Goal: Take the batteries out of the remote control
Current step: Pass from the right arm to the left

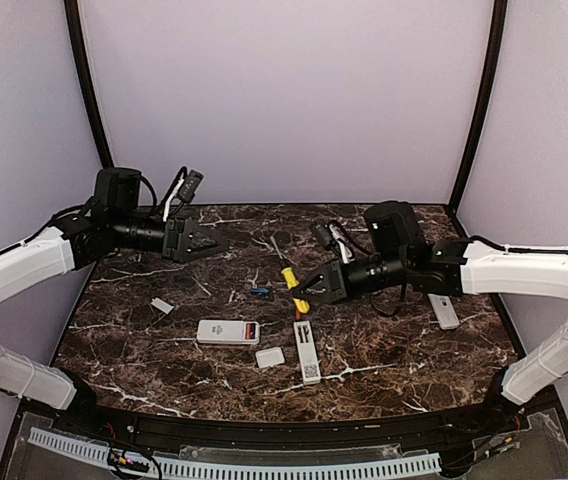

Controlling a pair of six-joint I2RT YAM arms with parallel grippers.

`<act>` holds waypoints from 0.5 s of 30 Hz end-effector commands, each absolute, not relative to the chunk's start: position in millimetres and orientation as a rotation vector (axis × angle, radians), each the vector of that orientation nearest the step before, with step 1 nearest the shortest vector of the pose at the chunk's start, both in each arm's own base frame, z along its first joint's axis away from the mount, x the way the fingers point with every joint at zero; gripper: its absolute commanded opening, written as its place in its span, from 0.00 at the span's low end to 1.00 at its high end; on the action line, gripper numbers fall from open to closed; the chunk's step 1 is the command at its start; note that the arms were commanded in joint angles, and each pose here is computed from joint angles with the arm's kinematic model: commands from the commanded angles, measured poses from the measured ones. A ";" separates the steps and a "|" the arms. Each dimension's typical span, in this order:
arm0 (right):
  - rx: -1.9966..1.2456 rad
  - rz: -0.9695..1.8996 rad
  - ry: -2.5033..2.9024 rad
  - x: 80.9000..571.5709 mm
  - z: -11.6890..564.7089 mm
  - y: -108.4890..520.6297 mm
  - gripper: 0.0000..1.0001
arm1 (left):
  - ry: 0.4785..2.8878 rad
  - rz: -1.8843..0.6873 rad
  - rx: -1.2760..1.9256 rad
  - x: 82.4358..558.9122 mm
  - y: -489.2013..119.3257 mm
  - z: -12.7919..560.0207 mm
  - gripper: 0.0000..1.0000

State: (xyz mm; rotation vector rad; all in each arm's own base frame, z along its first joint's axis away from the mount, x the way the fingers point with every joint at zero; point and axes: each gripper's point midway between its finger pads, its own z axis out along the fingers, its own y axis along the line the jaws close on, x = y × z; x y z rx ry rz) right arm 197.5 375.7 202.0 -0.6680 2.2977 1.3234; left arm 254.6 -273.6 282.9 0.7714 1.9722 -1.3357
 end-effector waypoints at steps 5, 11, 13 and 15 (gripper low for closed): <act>-0.942 1.563 2.029 162.9 267.8 416.8 0.00 | 1.888 -1.542 0.797 237.7 -301.3 295.8 0.88; -0.991 1.580 2.022 156.3 267.4 425.1 0.00 | 1.852 -1.617 0.809 227.1 -309.1 306.9 0.77; -0.999 1.586 2.017 155.3 267.9 426.5 0.00 | 1.825 -1.645 0.810 225.0 -310.1 312.9 0.68; -1.009 1.594 2.010 153.9 269.2 428.0 0.00 | 1.828 -1.665 0.798 224.4 -310.5 312.1 0.59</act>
